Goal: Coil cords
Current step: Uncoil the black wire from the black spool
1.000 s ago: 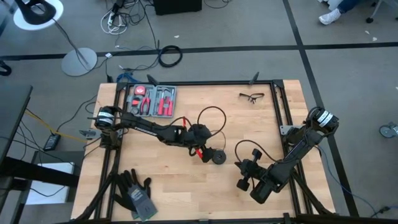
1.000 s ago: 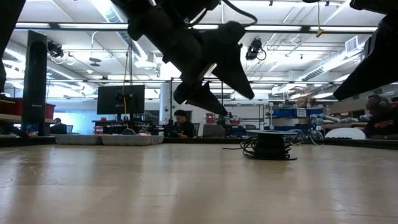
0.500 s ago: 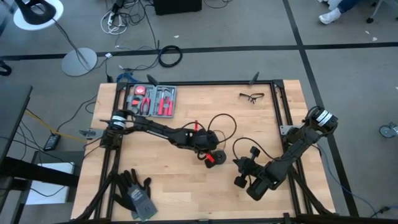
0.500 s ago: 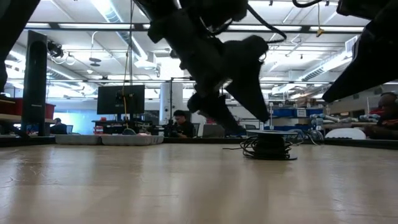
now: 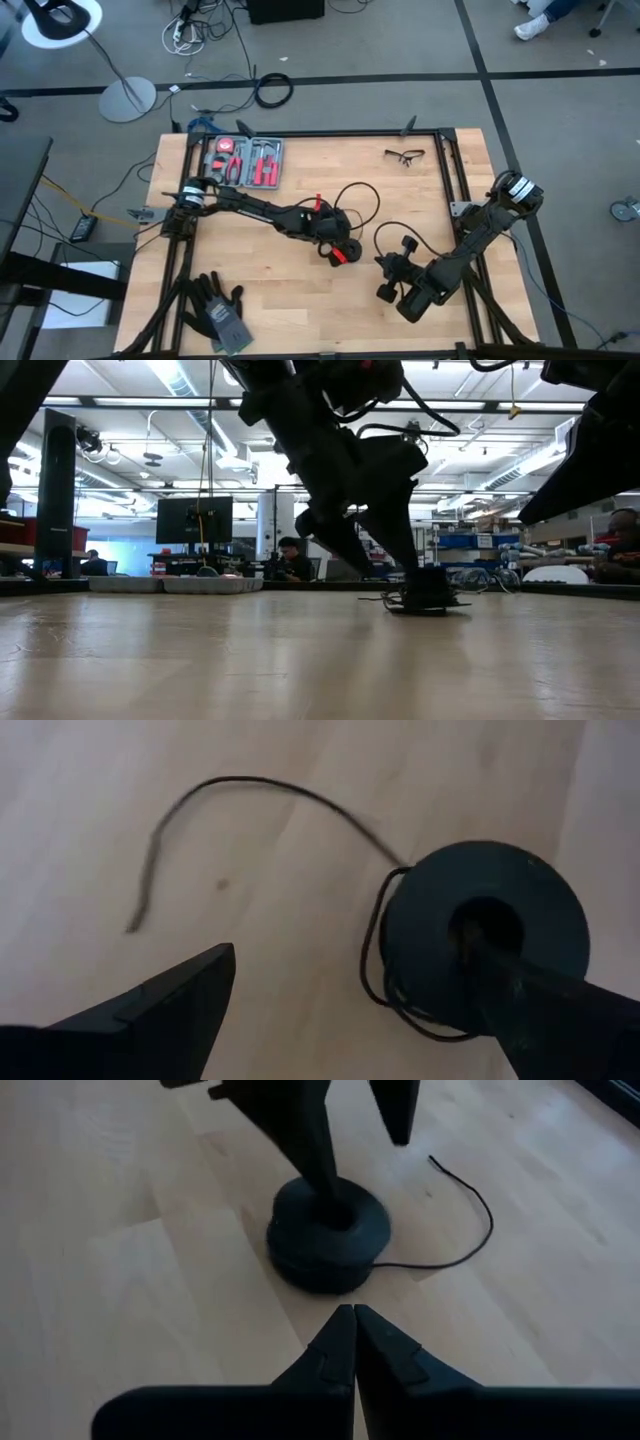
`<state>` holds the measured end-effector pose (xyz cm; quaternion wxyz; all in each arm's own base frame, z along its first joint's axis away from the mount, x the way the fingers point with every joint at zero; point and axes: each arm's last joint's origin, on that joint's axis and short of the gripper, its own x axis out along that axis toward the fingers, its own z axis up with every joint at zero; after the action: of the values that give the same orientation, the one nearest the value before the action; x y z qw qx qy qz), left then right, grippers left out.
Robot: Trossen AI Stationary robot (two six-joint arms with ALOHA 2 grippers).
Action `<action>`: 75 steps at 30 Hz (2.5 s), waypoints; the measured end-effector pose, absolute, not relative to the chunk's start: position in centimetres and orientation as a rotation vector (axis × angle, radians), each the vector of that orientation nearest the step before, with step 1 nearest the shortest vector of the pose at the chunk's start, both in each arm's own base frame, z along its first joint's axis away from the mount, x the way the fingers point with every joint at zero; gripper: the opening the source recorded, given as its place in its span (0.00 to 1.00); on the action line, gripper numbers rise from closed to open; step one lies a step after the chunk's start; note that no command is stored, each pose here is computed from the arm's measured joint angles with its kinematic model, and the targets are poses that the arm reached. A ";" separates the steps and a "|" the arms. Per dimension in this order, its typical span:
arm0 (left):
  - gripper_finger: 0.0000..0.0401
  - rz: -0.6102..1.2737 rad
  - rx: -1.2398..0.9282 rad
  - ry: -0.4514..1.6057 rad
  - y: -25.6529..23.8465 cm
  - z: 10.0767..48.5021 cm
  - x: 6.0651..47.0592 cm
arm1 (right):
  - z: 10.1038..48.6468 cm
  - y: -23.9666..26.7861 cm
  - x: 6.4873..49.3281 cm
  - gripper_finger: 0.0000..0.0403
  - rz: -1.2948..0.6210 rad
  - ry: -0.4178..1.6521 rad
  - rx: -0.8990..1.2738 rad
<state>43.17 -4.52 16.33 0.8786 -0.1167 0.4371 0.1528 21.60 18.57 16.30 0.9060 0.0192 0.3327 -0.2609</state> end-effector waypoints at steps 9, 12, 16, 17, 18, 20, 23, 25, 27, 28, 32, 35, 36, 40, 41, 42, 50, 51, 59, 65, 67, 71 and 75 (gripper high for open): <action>1.00 0.408 -0.134 0.992 -4.0 17.7 41.4 | 15.1 16.7 24.4 0.00 -0.374 0.796 0.027; 1.00 0.426 -0.114 1.010 -3.9 18.8 40.6 | 14.6 15.5 25.6 0.00 -0.334 0.756 -0.008; 1.00 0.464 -0.073 1.059 -3.8 18.8 39.7 | 14.3 13.8 27.0 0.00 -0.256 0.746 -0.053; 1.00 0.472 -0.062 1.071 -3.8 18.4 39.5 | 14.4 13.4 27.4 0.00 -0.210 0.760 -0.044; 1.00 0.478 -0.055 1.074 -3.8 18.1 39.4 | 14.4 13.0 27.8 0.00 -0.167 0.781 -0.028; 1.00 0.497 -0.039 1.077 -3.8 17.8 39.0 | 14.4 11.9 28.5 0.00 -0.087 0.813 0.012; 1.00 0.528 -0.019 1.081 -3.7 17.3 38.5 | 14.8 10.5 29.7 0.00 0.020 0.784 0.059; 1.00 0.535 -0.027 1.077 -3.5 17.2 38.0 | 15.1 9.5 30.4 0.00 0.055 0.758 0.077; 1.00 0.535 -0.046 1.048 -3.5 17.5 37.8 | 15.4 8.6 30.7 0.00 0.061 0.736 0.068; 1.00 0.535 -0.046 1.050 -3.5 17.5 37.7 | 15.6 8.2 30.9 0.00 0.056 0.723 0.060; 1.00 0.534 -0.043 1.063 -3.5 17.1 37.4 | 16.0 7.0 31.0 0.01 0.034 0.716 0.034; 1.00 0.531 -0.040 1.054 -3.3 16.6 37.2 | 15.9 6.7 31.0 0.02 0.022 0.724 0.045; 1.00 0.528 -0.038 1.051 -3.3 16.5 37.0 | 15.9 6.7 31.0 0.02 0.022 0.732 0.046; 1.00 0.513 -0.038 1.040 -3.2 16.6 36.3 | 15.9 7.4 30.7 0.03 0.038 0.742 0.054; 1.00 0.508 -0.035 1.041 -3.1 16.6 36.0 | 16.1 7.6 30.7 0.04 0.046 0.731 0.056; 1.00 0.501 -0.036 1.031 -2.9 16.6 35.7 | 16.1 7.8 30.7 0.04 0.054 0.729 0.055; 1.00 0.381 -0.267 0.905 -1.1 16.3 33.0 | 16.2 8.5 30.6 0.04 0.056 0.701 0.004; 1.00 0.365 -0.286 0.897 -1.1 16.2 33.0 | 16.3 8.5 30.7 0.04 0.058 0.691 -0.034; 1.00 0.374 -0.291 0.907 -0.9 15.8 33.1 | 16.2 8.4 30.7 0.10 0.082 0.692 -0.136; 1.00 0.397 -0.278 0.899 -0.7 15.8 33.1 | 14.1 8.1 31.5 0.25 0.057 0.728 -0.079; 1.00 0.398 -0.281 0.901 -0.7 15.8 33.1 | 12.8 8.2 32.0 0.31 0.074 0.734 -0.055; 1.00 0.409 -0.296 0.910 -0.7 15.8 33.0 | 12.9 8.4 33.6 0.40 0.057 0.627 -0.025; 1.00 0.410 -0.295 0.913 -0.7 15.7 33.0 | 12.4 8.3 34.2 0.42 0.025 0.632 -0.029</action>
<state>32.97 -0.72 15.74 0.8670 -0.1411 0.4360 0.1959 34.25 8.29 12.40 0.9502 -0.0144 0.3109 0.0125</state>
